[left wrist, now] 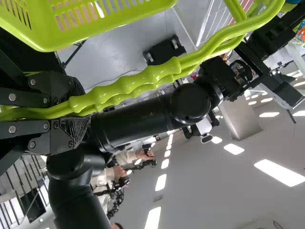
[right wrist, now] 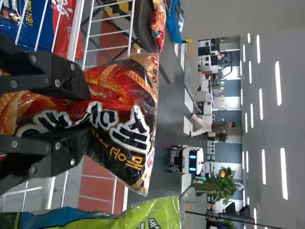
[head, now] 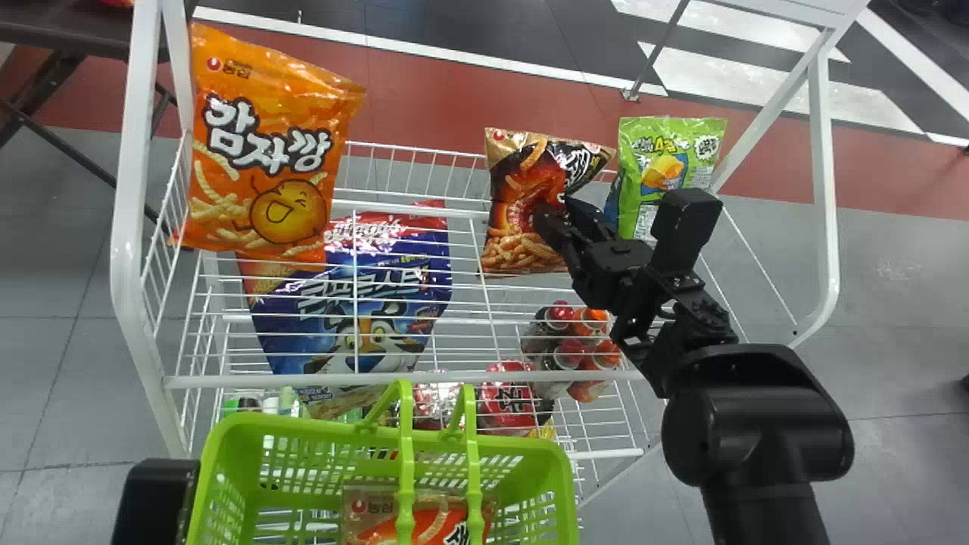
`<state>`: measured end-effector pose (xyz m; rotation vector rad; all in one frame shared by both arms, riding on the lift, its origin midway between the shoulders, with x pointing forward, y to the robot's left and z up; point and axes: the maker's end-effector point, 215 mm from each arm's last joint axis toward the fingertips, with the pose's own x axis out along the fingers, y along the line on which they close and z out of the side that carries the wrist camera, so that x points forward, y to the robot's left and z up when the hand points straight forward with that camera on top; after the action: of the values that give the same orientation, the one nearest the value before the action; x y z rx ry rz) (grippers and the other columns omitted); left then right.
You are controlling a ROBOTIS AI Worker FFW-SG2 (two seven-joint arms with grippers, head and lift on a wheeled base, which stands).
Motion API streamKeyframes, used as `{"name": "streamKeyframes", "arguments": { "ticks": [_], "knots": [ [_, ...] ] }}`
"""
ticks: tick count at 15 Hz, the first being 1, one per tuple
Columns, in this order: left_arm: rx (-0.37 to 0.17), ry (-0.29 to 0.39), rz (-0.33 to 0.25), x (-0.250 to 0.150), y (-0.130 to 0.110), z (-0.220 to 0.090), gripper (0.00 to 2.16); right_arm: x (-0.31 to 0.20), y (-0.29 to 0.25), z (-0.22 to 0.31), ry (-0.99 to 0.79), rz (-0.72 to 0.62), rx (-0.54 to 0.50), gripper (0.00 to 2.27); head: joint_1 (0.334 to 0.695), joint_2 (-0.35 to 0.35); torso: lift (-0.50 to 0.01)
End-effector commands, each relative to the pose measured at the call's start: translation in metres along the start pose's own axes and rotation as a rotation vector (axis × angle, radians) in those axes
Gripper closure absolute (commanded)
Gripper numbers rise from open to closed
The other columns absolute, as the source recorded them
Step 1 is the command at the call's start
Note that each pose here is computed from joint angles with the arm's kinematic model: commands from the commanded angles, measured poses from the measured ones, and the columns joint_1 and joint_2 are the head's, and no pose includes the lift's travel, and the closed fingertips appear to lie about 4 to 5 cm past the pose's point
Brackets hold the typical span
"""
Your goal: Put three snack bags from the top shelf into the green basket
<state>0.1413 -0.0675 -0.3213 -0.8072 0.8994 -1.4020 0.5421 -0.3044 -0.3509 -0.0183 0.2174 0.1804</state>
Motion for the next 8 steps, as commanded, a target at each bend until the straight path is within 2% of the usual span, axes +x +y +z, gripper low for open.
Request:
{"name": "streamKeyframes", "arguments": {
  "ticks": [1,5,8],
  "knots": [
    [0.000,0.004,-0.001,0.000,-0.001,-0.001,1.51,-0.006,0.002,0.002,-0.005,0.003,-0.005,2.25,0.695,-0.350,-0.045],
    [-0.003,0.008,-0.002,0.000,-0.002,-0.002,1.51,-0.037,0.014,0.027,-0.043,0.027,-0.006,2.25,0.695,-0.350,-0.045],
    [0.000,0.007,-0.002,-0.001,-0.003,-0.001,1.51,-0.083,0.023,0.049,-0.020,0.072,0.052,2.25,0.695,-0.350,-0.045]
  ]
}}
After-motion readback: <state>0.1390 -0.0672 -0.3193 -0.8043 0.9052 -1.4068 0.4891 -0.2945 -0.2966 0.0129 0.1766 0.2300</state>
